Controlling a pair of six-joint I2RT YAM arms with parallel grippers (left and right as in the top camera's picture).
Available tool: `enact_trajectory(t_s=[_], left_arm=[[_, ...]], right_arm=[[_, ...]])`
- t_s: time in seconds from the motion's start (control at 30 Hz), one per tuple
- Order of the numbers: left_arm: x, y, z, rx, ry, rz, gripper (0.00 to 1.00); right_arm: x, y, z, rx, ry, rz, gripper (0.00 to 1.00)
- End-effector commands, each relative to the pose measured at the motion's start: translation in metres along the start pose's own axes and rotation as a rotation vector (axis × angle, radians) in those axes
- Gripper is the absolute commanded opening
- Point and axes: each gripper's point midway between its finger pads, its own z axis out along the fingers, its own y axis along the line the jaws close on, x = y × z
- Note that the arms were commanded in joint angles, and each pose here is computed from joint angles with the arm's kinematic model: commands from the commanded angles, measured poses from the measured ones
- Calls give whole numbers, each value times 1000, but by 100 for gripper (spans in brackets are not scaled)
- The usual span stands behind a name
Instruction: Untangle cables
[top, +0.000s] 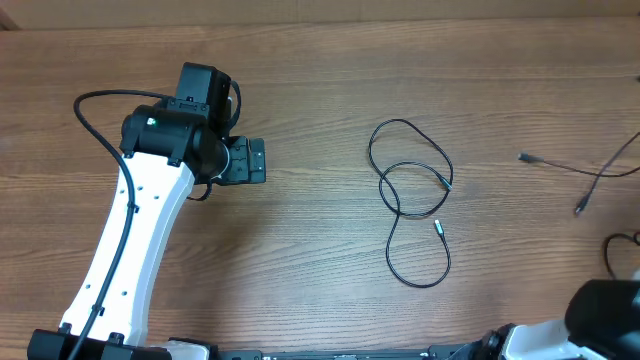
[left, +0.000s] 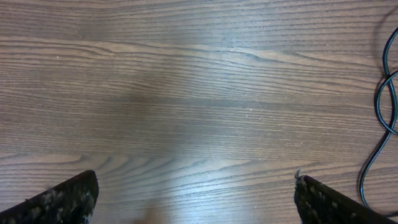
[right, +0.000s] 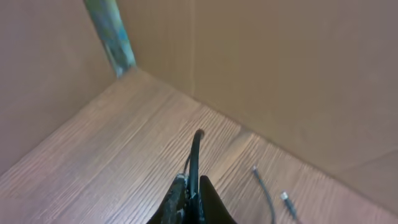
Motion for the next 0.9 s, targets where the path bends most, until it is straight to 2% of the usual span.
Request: enact_trajectory(t_s=[0.0, 0.13, 0.33, 0.4, 0.43, 0.47, 0.6, 0.87], left_arm=[[0, 1, -1, 4, -2, -14, 100], [0, 1, -1, 4, -2, -14, 99], [0, 1, -1, 4, -2, -14, 100], [0, 1, -1, 4, -2, -14, 100], [0, 1, -1, 4, -2, -14, 100], [0, 1, -1, 4, -2, -14, 100], [0, 1, -1, 4, -2, -14, 100], [0, 1, -1, 4, -2, -14, 100]], right_arm=[[15, -5, 27, -134, 119, 96, 4], [34, -37, 52, -64, 206, 131, 4], [56, -60, 65, -2, 281, 220, 5], [62, -58, 67, -12, 300, 219, 39], [67, -54, 67, -35, 318, 222, 76], [76, -46, 67, -77, 361, 227, 100], [84, -36, 62, -127, 406, 232, 100], [109, 9, 37, -346, 564, 254, 100]])
